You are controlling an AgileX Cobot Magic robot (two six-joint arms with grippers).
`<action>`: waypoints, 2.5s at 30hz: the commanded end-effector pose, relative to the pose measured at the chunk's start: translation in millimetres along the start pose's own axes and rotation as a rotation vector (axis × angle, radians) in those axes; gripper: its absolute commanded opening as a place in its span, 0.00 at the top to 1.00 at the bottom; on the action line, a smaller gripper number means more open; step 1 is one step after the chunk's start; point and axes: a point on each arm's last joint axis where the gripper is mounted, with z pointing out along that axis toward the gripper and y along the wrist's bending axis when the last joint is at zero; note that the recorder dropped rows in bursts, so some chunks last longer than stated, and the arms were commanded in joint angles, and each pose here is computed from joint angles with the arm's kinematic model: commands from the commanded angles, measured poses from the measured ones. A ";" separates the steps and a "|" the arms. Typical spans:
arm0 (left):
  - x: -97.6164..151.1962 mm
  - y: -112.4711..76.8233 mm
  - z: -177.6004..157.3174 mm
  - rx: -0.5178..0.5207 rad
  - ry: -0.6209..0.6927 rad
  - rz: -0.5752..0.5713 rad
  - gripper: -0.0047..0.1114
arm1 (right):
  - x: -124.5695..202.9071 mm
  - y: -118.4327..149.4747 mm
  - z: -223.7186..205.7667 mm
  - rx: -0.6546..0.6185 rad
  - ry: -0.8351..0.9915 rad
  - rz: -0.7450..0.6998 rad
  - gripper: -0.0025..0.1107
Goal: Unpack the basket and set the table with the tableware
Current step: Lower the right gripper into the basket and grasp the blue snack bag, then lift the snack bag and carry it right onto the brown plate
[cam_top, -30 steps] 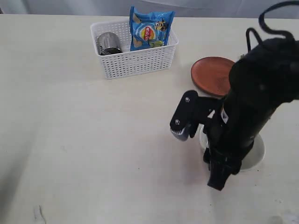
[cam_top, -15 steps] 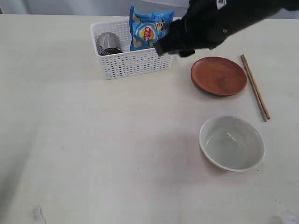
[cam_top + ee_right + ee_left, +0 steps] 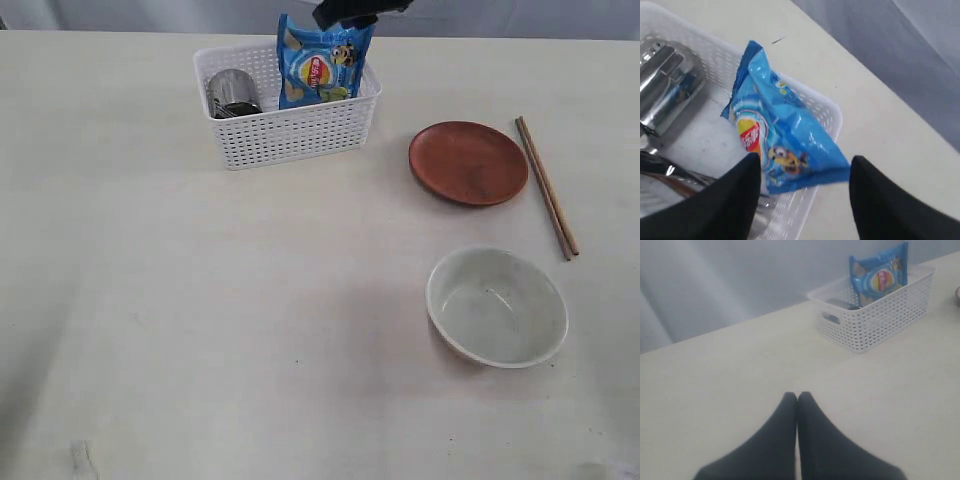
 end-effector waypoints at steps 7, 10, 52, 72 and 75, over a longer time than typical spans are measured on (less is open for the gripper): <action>0.9 -0.7 0.3 0.008 0.002 -0.012 0.96 | -14.3 15.7 64.1 -0.044 0.074 -0.315 0.52; 0.9 -0.7 0.3 0.008 0.002 -0.012 0.96 | -17.7 14.3 73.4 -0.026 0.057 -0.324 0.52; 0.9 -0.7 0.3 0.008 0.002 -0.012 0.96 | -15.7 50.9 103.4 0.019 0.105 -0.757 0.98; 0.9 -0.7 0.3 0.008 0.002 -0.012 0.96 | -66.5 18.5 -30.1 0.082 0.049 -0.557 0.98; 0.9 -0.7 0.3 0.008 0.002 -0.012 0.96 | -63.3 -7.0 -55.9 0.107 0.072 -0.449 0.98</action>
